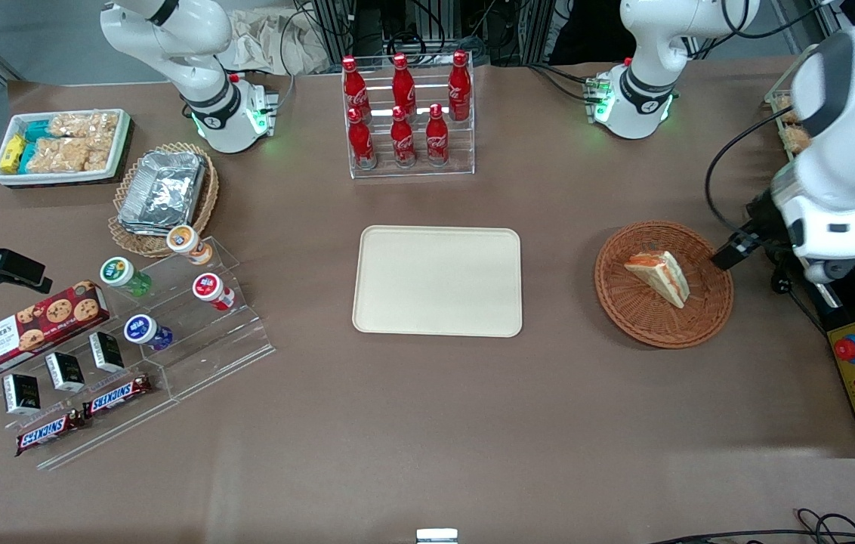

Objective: Place sandwich from basket to tray
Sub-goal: 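Move the left gripper over the wrapped sandwich in the wicker basket, then lower the left gripper and close it on the wrapped sandwich, then lift the sandwich out of the basket and carry it toward the tray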

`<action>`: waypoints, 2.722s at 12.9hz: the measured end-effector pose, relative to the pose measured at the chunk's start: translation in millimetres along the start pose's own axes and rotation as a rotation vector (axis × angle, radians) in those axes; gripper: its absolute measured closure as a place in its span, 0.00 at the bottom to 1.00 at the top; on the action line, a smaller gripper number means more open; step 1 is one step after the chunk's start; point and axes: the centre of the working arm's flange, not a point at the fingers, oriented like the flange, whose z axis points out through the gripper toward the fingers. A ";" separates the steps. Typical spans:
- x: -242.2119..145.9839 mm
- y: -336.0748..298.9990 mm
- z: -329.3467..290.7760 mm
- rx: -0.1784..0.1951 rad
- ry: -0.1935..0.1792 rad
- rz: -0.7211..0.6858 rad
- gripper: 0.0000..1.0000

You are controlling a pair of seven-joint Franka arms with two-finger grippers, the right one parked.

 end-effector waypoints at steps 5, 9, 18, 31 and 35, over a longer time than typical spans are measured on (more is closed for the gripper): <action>-29.5 -13.1 97.8 -0.049 0.033 -0.099 0.00; -44.7 -30.9 156.5 -0.095 0.060 -0.123 0.00; -38.4 -60.3 257.9 -0.112 0.102 -0.127 0.22; -68.0 33.8 51.5 0.027 0.068 0.030 0.76; -126.8 92.7 -22.4 -0.023 0.113 0.180 0.76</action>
